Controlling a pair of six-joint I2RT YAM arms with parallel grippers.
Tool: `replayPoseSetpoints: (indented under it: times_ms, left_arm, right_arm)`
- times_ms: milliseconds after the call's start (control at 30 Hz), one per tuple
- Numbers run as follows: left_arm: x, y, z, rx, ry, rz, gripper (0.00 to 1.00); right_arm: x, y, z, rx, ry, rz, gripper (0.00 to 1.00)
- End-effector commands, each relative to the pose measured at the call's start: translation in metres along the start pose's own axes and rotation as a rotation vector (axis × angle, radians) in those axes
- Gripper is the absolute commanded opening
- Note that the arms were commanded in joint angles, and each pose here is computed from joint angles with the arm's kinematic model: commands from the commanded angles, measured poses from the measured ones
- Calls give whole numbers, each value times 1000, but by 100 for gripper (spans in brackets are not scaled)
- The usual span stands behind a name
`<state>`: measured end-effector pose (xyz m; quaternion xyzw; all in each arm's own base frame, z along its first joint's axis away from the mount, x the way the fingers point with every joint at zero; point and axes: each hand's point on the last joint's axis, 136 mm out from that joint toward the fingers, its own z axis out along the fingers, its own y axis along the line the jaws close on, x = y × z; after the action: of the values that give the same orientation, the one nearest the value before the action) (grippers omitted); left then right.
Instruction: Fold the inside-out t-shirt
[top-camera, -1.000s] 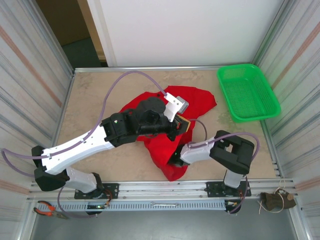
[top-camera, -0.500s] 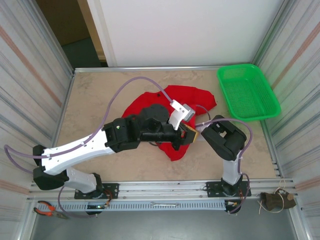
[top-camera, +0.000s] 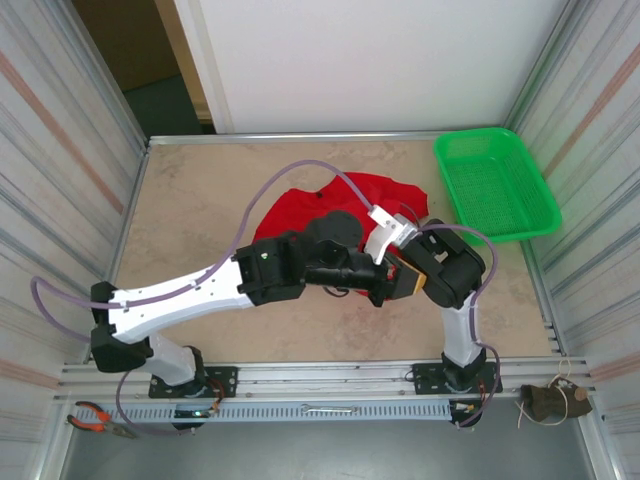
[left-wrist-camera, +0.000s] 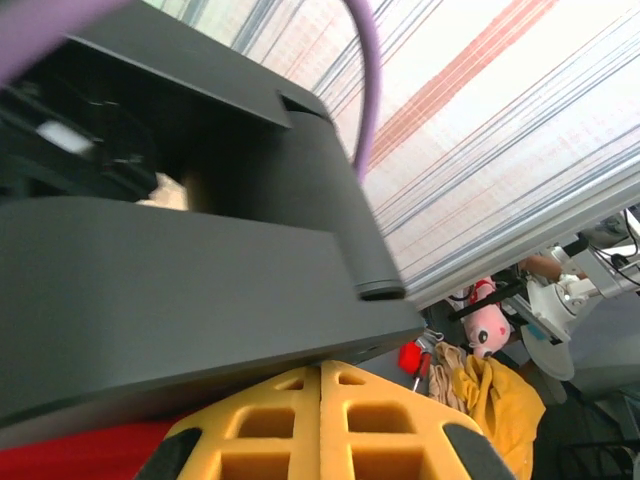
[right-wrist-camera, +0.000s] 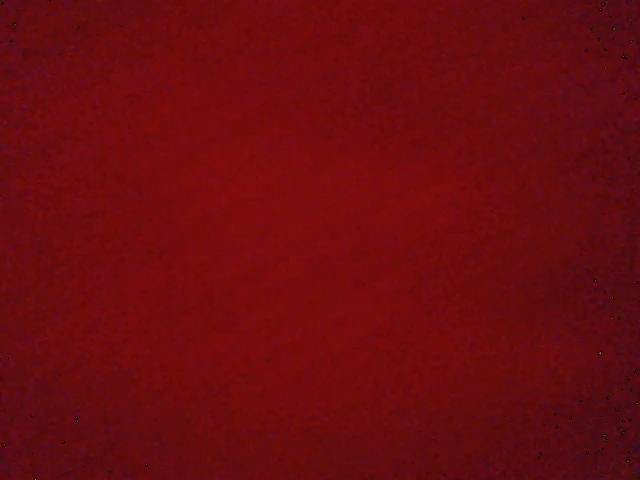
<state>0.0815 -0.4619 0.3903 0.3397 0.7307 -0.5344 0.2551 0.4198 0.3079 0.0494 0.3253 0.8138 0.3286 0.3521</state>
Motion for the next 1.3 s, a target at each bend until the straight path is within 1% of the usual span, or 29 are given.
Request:
replayPoseSetpoints:
  times_ms: [0, 100, 233, 300, 367, 433, 467, 533, 600, 633, 733, 767, 800, 833, 900, 933, 967, 1033, 1067, 1133, 1167, 1267]
  left_arm:
    - [-29, -81, -5, 272, -84, 47, 0]
    - [-30, -99, 0, 339, -84, 38, 0]
    - [-32, -114, 0, 371, -79, 63, 0]
    - [-35, -119, -2, 384, -87, 67, 0]
    - [-40, -126, -7, 401, -100, 80, 0]
    - [-41, -127, -9, 394, -104, 94, 0]
    - [-42, -126, -11, 385, -108, 102, 0]
    - [-40, -120, -11, 360, -107, 105, 0]
    - [-38, -108, -12, 305, -115, 103, 0]
    - [-38, -97, -14, 252, -129, 100, 0]
    - [-33, -41, -30, 33, -193, 77, 0]
    - [-28, -15, -37, -50, -211, 62, 8]
    - [-23, 7, -45, -122, -229, 46, 13]
    - [-12, 37, -54, -220, -242, 20, 17]
    - [9, 88, -76, -385, -264, -18, 34]
    - [23, 111, -84, -441, -258, -38, 41]
    - [36, 131, -89, -493, -247, -43, 46]
    - [57, 159, -92, -572, -224, -43, 58]
    - [66, 169, -87, -590, -202, -23, 64]
    - [77, 180, -74, -608, -155, 4, 71]
    - [82, 184, -65, -608, -123, 25, 74]
    - [96, 205, -48, -678, -54, 31, 78]
  right_arm:
    - [3, -11, 18, 32, 26, 25, 15]
    - [1, -13, 26, 53, 32, 28, 25]
    - [-5, -16, 31, 75, 31, 27, 39]
    - [-9, -18, 34, 101, 22, 17, 53]
    - [-13, -19, 35, 138, 14, -1, 61]
    - [-16, -20, 37, 172, 5, -14, 66]
    - [-16, -20, 38, 178, 7, -22, 67]
    - [-15, -18, 39, 169, 13, -25, 66]
    - [-15, -19, 36, 166, 8, -23, 66]
    - [-15, -20, 35, 165, 6, -22, 65]
    - [-14, -24, 28, 161, 5, -22, 65]
    - [-13, -26, 26, 161, 6, -22, 65]
    - [-13, -27, 24, 159, 7, -20, 65]
    - [-12, -28, 23, 155, 13, -20, 65]
    - [-9, -30, 22, 155, 25, -21, 65]
    - [-8, -31, 22, 156, 28, -22, 65]
    - [-6, -33, 22, 156, 33, -23, 65]
    - [-2, -35, 23, 157, 41, -26, 65]
    - [0, -36, 24, 158, 46, -26, 65]
    - [4, -36, 25, 157, 53, -26, 65]
    - [5, -36, 25, 157, 57, -26, 65]
    - [9, -35, 25, 158, 64, -30, 65]
